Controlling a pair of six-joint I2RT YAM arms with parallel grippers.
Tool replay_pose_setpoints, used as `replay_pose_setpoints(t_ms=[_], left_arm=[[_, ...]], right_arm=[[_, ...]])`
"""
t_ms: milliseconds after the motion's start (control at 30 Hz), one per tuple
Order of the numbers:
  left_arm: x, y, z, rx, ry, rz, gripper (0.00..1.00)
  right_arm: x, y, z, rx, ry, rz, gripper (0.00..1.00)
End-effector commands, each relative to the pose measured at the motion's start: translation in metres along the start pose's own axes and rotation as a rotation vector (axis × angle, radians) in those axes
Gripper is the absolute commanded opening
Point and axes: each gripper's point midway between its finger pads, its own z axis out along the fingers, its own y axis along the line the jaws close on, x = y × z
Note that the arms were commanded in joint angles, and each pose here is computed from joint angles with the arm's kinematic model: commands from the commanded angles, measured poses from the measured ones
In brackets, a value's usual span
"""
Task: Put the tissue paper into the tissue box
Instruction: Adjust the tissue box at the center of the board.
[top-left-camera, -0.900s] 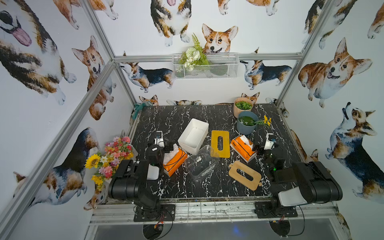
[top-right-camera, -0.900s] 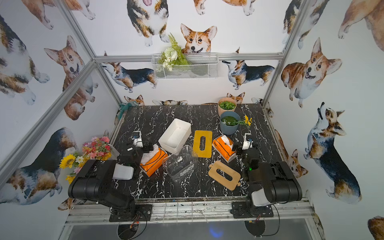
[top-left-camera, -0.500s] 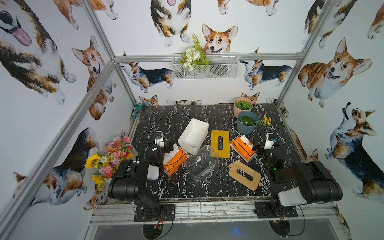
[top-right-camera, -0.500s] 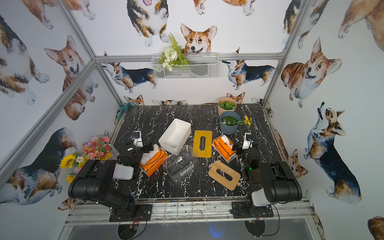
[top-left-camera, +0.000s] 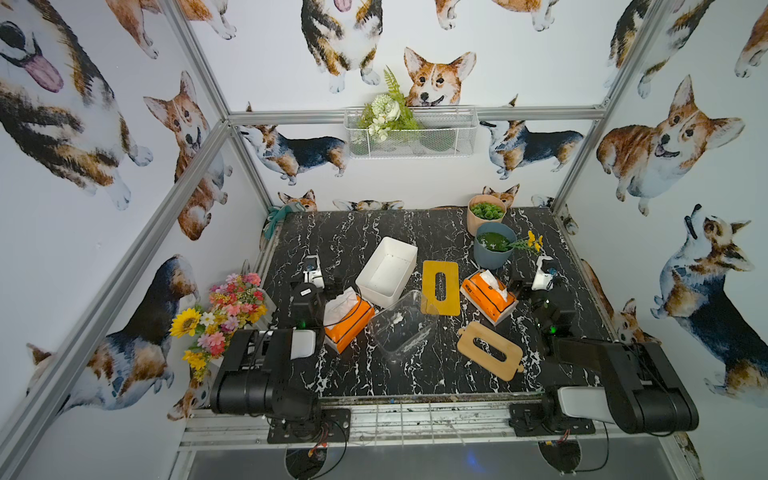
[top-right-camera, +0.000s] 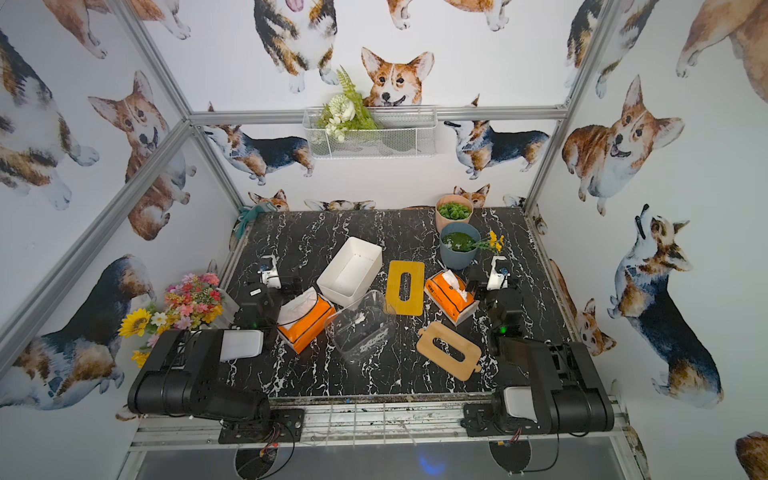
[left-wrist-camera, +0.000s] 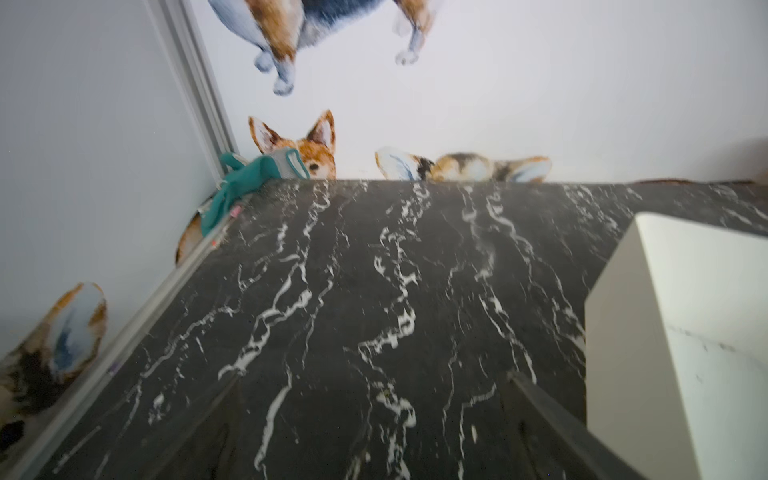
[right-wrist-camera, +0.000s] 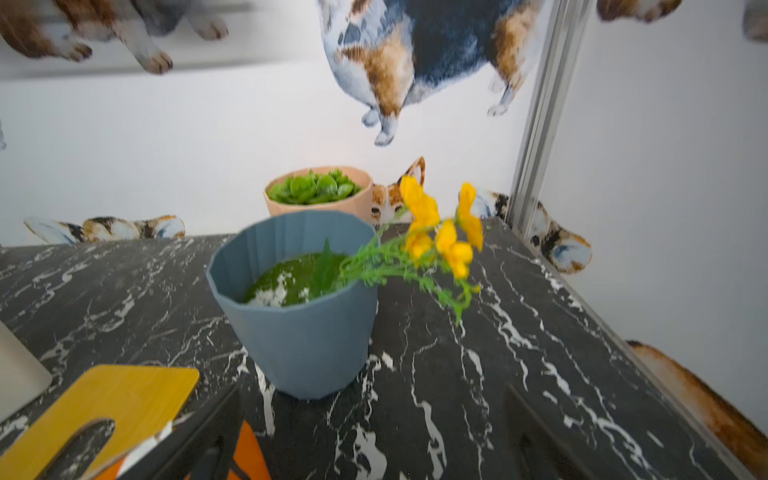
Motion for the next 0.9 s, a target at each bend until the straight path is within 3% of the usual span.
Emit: replay_pose_setpoints(t_ms=[0, 233, 433, 567, 733, 867], left_arm=[[-0.006, 0.01, -0.001, -0.054, 0.06, -0.022, 1.0], [-0.084, 0.022, -0.034, -0.105, -0.02, -0.211, 1.0], [-0.132, 0.006, -0.088, 0.042, -0.168, -0.235, 1.0], [-0.13, 0.005, -0.112, 0.063, -0.196, -0.227, 1.0], [-0.106, 0.0, -0.115, 0.083, -0.083, -0.24, 1.0], [-0.087, -0.01, -0.111, 0.124, 0.016, -0.274, 1.0]], right_arm=[[-0.005, 0.002, -0.003, 0.007, 0.041, -0.008, 1.0], [-0.07, 0.027, -0.017, -0.075, 0.003, 0.054, 1.0], [-0.103, 0.091, -0.04, -0.334, 0.041, 0.115, 0.99], [-0.107, 0.148, -0.058, -0.509, 0.116, 0.143, 0.96], [-0.089, 0.231, -0.084, -0.676, 0.248, 0.092, 0.9], [-0.058, 0.282, -0.094, -0.732, 0.379, 0.033, 0.86]])
